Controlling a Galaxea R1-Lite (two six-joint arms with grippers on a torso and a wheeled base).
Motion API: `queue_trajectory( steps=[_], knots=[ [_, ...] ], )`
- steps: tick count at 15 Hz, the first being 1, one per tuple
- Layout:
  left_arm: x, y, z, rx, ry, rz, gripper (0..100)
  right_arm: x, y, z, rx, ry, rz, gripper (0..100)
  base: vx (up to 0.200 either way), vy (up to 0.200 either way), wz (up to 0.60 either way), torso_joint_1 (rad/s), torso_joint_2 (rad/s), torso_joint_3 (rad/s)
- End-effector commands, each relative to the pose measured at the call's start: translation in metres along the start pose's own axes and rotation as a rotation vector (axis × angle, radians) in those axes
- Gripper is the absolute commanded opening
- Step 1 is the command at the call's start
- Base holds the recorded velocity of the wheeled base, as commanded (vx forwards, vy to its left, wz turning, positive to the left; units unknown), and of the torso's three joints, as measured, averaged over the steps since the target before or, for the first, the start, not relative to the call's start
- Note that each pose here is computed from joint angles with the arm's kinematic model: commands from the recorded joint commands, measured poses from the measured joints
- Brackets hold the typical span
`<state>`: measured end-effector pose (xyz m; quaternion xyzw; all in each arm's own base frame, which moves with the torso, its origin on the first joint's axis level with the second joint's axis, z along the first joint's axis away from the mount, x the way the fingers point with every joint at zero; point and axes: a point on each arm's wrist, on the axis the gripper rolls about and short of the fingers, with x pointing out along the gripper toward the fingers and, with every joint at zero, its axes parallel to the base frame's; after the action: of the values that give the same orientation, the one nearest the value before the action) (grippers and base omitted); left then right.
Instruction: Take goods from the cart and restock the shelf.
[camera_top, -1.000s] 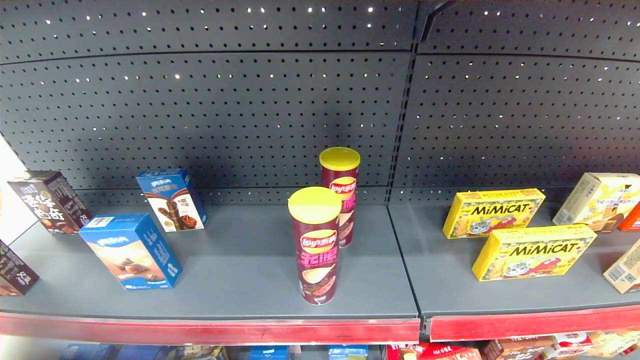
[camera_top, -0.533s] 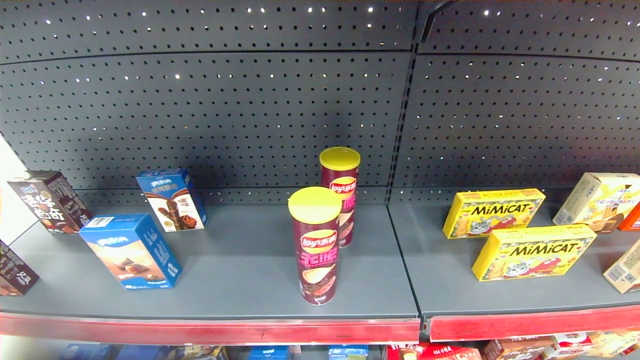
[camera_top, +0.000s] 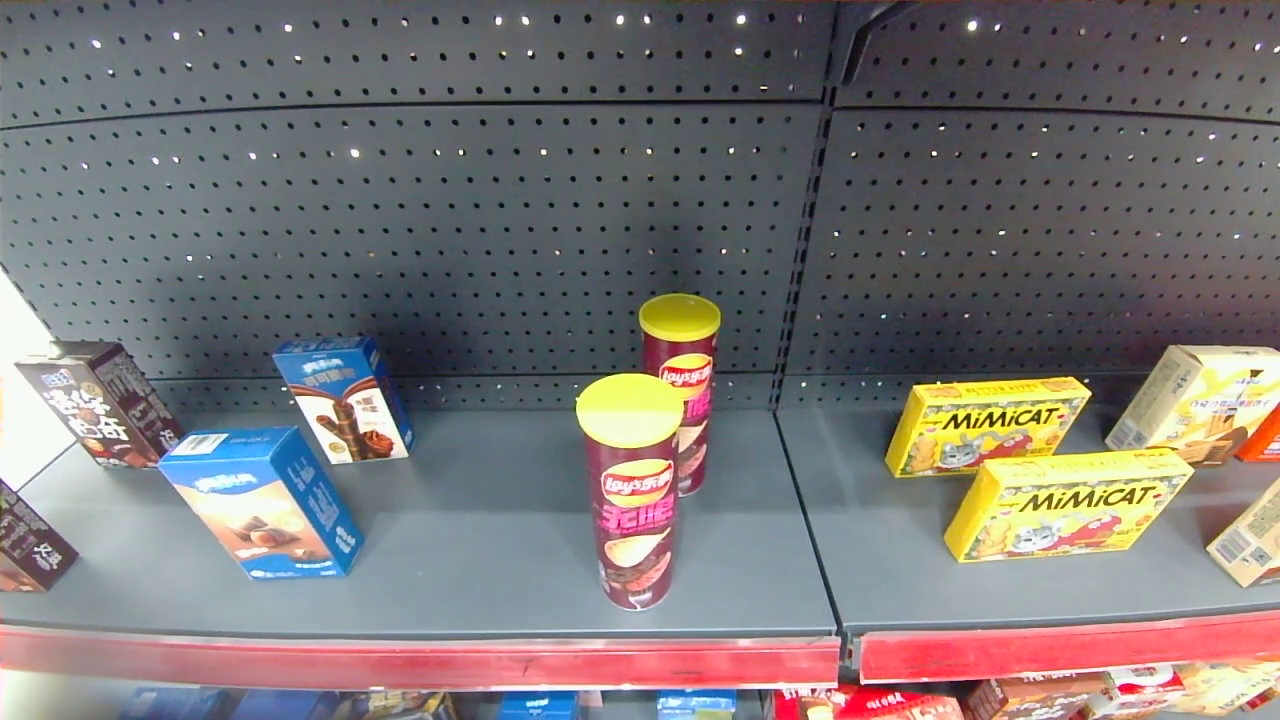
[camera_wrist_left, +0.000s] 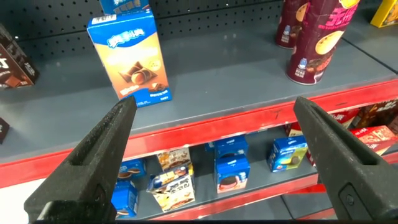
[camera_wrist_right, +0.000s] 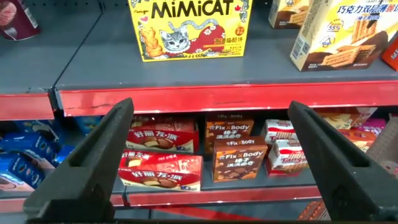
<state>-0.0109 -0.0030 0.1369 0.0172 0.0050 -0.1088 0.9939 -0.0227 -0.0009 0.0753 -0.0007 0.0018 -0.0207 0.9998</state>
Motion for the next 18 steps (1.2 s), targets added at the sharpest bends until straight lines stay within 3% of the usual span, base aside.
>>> queue_trajectory(
  steps=[1,2,4,7,9,12,15,18],
  knots=[
    [0.003,0.001,0.006,-0.001,0.007,-0.002,100,0.0,0.0,0.0,0.0,-0.001,0.0,100,0.0,0.0,0.0,0.0,0.0,0.0],
    [0.007,0.001,0.013,-0.002,0.021,-0.013,100,0.0,0.0,0.0,0.0,-0.001,0.0,100,0.0,0.0,0.0,0.0,0.0,0.0],
    [0.019,0.002,0.03,-0.01,0.056,-0.132,100,0.0,0.0,0.0,0.0,-0.001,0.0,100,0.0,0.0,0.0,0.0,0.0,0.0],
    [0.073,0.004,0.069,-0.017,0.169,-0.26,100,0.0,0.0,0.0,0.0,-0.001,0.0,100,0.0,0.0,0.0,0.0,0.0,0.0],
    [0.115,0.003,0.083,0.023,0.196,-0.306,100,0.0,0.0,0.0,0.0,-0.001,0.0,100,0.0,0.0,0.0,0.0,0.0,0.0],
    [0.182,-0.011,0.079,0.074,0.209,-0.399,100,0.0,0.0,0.0,0.0,-0.001,0.0,100,0.0,0.0,0.0,0.0,0.0,0.0],
    [0.207,-0.016,0.066,0.073,0.223,-0.411,100,0.0,0.0,0.0,0.0,-0.001,0.0,100,0.0,0.0,0.0,0.0,0.0,0.0],
    [0.216,-0.025,0.044,0.07,0.316,-0.458,100,0.0,0.0,0.0,0.0,-0.001,0.0,100,0.0,0.0,0.0,0.0,0.0,0.0]
  ],
)
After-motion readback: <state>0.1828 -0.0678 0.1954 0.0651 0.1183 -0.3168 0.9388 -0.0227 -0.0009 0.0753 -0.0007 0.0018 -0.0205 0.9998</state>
